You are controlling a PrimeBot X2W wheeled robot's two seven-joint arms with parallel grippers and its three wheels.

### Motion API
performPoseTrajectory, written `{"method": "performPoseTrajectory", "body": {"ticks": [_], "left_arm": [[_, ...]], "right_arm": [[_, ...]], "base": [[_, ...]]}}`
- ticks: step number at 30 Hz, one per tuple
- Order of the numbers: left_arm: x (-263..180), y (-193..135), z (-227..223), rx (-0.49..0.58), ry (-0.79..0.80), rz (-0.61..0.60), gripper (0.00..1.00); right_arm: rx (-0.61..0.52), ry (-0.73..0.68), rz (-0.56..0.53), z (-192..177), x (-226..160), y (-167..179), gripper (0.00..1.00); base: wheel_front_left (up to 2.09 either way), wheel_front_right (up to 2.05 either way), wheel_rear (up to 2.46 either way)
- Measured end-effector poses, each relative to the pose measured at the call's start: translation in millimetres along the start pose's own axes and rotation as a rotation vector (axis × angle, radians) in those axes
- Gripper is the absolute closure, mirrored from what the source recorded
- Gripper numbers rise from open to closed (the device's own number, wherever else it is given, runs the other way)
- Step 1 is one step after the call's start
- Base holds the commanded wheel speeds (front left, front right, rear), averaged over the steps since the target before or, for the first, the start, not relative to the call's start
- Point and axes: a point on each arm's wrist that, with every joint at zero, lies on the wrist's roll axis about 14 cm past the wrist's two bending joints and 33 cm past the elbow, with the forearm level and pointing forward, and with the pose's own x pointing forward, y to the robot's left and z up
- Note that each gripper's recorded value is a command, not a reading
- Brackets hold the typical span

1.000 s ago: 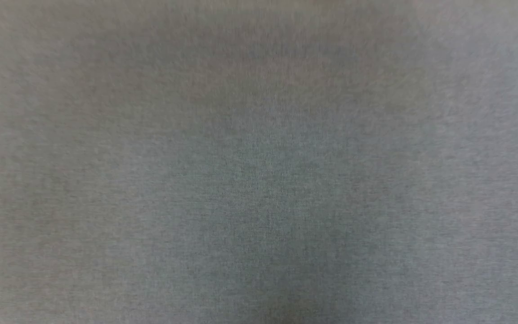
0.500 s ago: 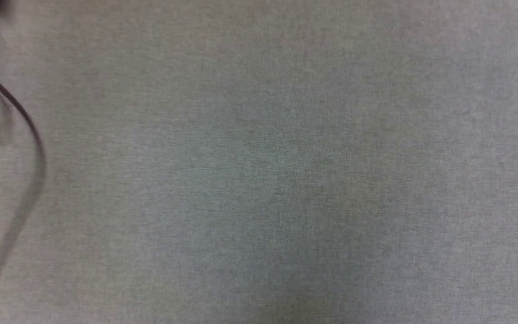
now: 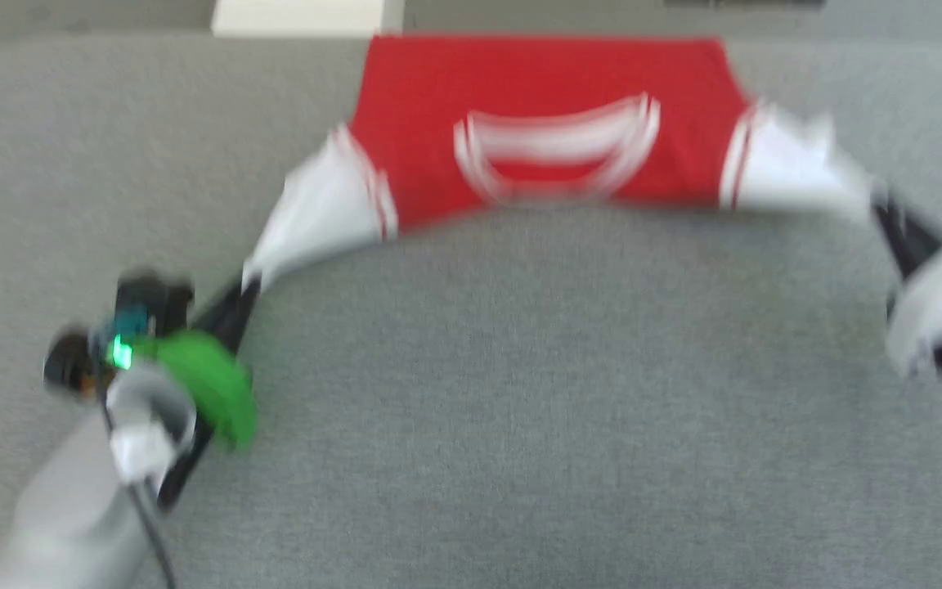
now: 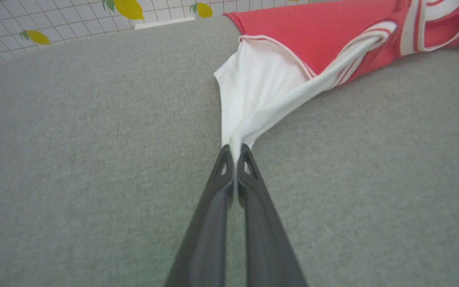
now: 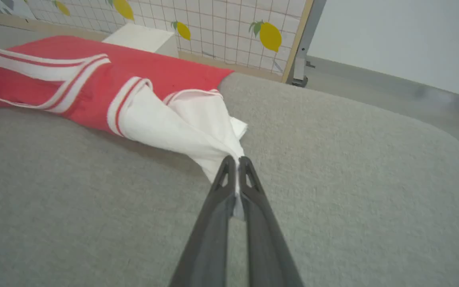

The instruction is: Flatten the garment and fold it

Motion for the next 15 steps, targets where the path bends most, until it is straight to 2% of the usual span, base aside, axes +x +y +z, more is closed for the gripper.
{"method": "performPoseTrajectory", "body": {"ticks": [5,15], "left_arm": [[-54.0,-4.0,-26.5,0.001,0.087,-0.002,1.0],[-130.6,-18.6,-51.9,-0.034,0.179,0.0,1.0]], "right_arm": [[0.027,0.129,0.003,-40.1,-55.8,-3.1,1.0],[0.083,0.325,0.018,-91.0,-140.3,6.5,1.0]], "base": [[0.0,0.0,0.0],[0.0,0.0,0.0]]}}
